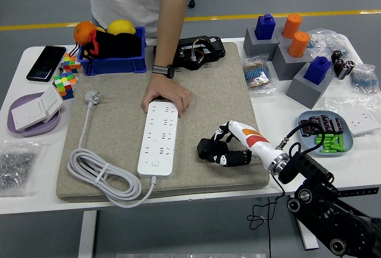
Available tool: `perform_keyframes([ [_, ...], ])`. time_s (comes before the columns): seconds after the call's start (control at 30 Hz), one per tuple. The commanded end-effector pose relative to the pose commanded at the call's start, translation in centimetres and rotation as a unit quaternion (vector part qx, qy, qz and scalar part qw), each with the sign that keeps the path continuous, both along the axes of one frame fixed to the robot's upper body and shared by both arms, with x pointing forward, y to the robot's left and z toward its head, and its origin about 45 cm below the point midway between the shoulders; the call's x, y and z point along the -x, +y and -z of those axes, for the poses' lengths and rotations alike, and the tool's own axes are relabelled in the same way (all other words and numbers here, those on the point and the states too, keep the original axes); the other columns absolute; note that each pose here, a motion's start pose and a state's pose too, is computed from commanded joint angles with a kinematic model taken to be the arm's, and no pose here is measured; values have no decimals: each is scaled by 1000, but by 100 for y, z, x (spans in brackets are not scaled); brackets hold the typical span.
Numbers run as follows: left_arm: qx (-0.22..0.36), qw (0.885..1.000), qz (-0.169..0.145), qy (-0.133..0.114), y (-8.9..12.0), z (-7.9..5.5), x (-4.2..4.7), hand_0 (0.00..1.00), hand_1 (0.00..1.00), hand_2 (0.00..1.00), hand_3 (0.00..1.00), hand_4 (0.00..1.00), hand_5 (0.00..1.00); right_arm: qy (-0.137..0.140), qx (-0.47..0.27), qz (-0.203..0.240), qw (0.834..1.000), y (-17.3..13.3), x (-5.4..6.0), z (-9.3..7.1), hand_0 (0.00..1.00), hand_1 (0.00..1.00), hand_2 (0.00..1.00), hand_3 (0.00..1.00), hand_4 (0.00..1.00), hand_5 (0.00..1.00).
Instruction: Press the white button,pick up the black plug,place it near the board,insert it into the board
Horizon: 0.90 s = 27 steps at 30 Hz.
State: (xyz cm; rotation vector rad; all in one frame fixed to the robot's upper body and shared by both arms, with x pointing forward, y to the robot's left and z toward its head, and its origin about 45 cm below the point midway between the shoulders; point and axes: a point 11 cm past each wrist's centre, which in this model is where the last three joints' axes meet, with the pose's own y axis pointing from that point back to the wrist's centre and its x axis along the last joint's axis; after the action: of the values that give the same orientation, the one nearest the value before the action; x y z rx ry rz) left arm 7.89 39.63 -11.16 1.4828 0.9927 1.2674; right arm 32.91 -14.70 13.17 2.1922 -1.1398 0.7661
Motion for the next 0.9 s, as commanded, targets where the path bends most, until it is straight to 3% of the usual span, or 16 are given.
perform_keyframes([
  [0.2,0,1000,-1,-2,-8,0,-15,651,641,634,676,522,102,18,4,-4,1000,-4,16,46,481,582,572,442,875,61],
  [0.5,0,1000,-1,-3,-7,-1,-17,650,640,634,675,521,104,13,-7,-4,1000,5,18,23,511,605,589,492,870,63],
  [0.53,0,1000,0,-3,-7,-1,-17,651,641,635,676,518,107,13,-8,-3,1000,4,17,21,469,554,562,457,874,58],
  [0.7,-1,1000,0,-3,-5,-2,-25,651,641,635,676,518,107,12,-8,-4,1000,3,18,22,469,554,562,457,874,58],
  [0.73,-1,1000,0,-4,-5,-3,-27,650,640,635,676,517,109,13,-8,-4,1000,2,19,26,357,457,494,444,874,33],
  [0.9,-1,1000,0,-4,-6,-3,-27,650,640,635,676,517,109,11,-6,-7,1000,2,27,32,357,457,494,444,874,33],
])
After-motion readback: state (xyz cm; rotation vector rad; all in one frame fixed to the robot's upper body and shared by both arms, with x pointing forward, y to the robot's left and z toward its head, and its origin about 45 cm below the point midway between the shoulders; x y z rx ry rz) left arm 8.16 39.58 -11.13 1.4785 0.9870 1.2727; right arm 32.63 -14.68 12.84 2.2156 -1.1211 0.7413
